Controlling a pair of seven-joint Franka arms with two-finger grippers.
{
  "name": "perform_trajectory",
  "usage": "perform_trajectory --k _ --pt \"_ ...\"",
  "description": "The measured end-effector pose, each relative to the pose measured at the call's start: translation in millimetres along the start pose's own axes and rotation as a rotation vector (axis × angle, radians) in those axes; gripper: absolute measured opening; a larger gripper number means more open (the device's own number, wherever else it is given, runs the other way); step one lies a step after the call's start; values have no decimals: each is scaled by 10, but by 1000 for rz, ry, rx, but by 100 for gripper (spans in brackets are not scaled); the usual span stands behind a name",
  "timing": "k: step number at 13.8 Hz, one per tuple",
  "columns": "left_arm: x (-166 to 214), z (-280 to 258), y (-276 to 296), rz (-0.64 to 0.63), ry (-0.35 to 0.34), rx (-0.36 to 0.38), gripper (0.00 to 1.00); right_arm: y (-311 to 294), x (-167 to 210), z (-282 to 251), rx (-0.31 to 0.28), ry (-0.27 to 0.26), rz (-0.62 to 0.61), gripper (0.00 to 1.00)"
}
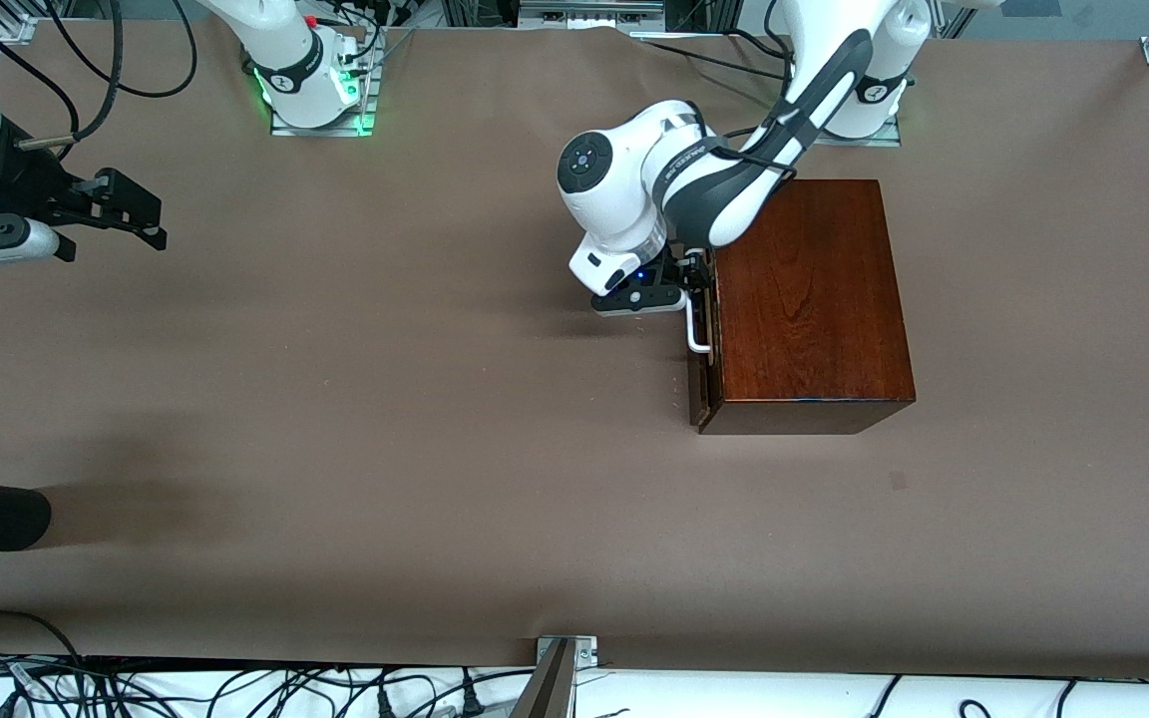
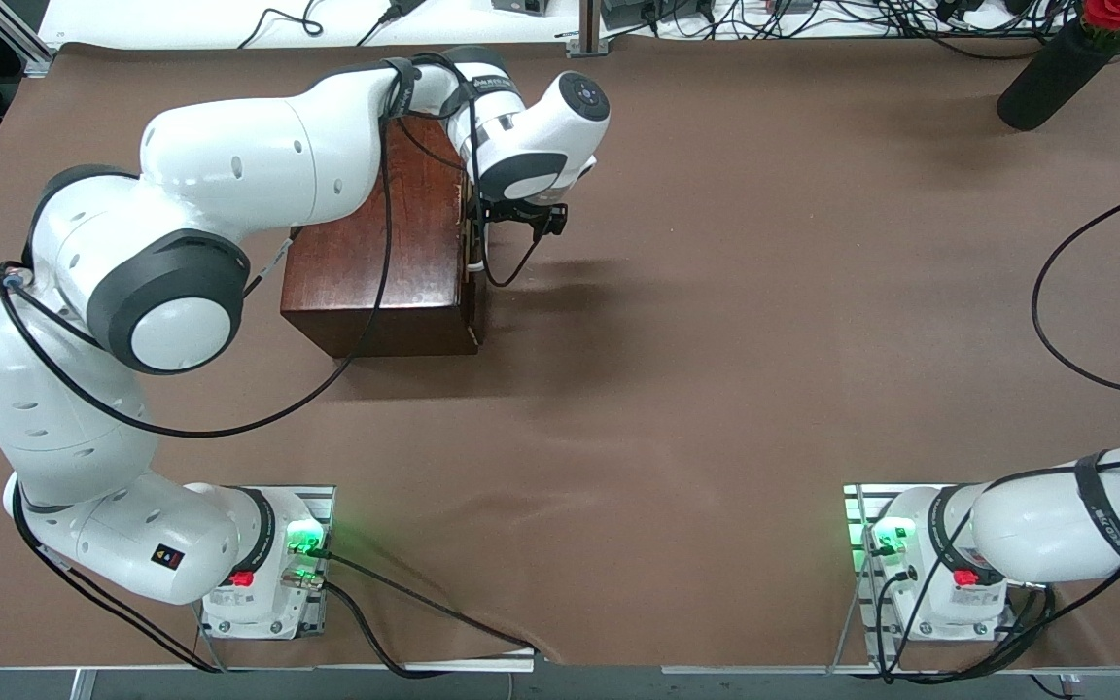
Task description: Open drawer, take yellow block, close drawer
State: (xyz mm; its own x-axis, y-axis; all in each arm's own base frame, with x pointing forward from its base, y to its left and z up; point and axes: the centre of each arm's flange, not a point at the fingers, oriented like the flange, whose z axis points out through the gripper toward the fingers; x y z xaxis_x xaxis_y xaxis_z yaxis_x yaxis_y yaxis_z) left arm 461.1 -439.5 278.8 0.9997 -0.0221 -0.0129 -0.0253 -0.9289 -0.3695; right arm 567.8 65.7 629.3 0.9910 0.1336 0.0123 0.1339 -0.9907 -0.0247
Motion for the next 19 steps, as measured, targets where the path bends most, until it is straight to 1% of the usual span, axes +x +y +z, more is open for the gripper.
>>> perform_trajectory --k 2,5,7,11,15,19 --pt "4 73 33 -2 4 4 100 0 0 0 0 0 0 100" --pt "39 88 64 -27 18 -24 100 0 0 0 0 0 0 100" --pt "37 56 119 -28 35 -55 100 0 0 0 0 0 0 100" --pt "5 -32 281 -22 83 -143 100 0 0 0 0 0 0 100" --pt "-37 -197 490 -20 120 -208 100 0 0 0 0 0 0 100" --pt "-3 -307 683 -46 108 -252 100 0 0 0 0 0 0 100"
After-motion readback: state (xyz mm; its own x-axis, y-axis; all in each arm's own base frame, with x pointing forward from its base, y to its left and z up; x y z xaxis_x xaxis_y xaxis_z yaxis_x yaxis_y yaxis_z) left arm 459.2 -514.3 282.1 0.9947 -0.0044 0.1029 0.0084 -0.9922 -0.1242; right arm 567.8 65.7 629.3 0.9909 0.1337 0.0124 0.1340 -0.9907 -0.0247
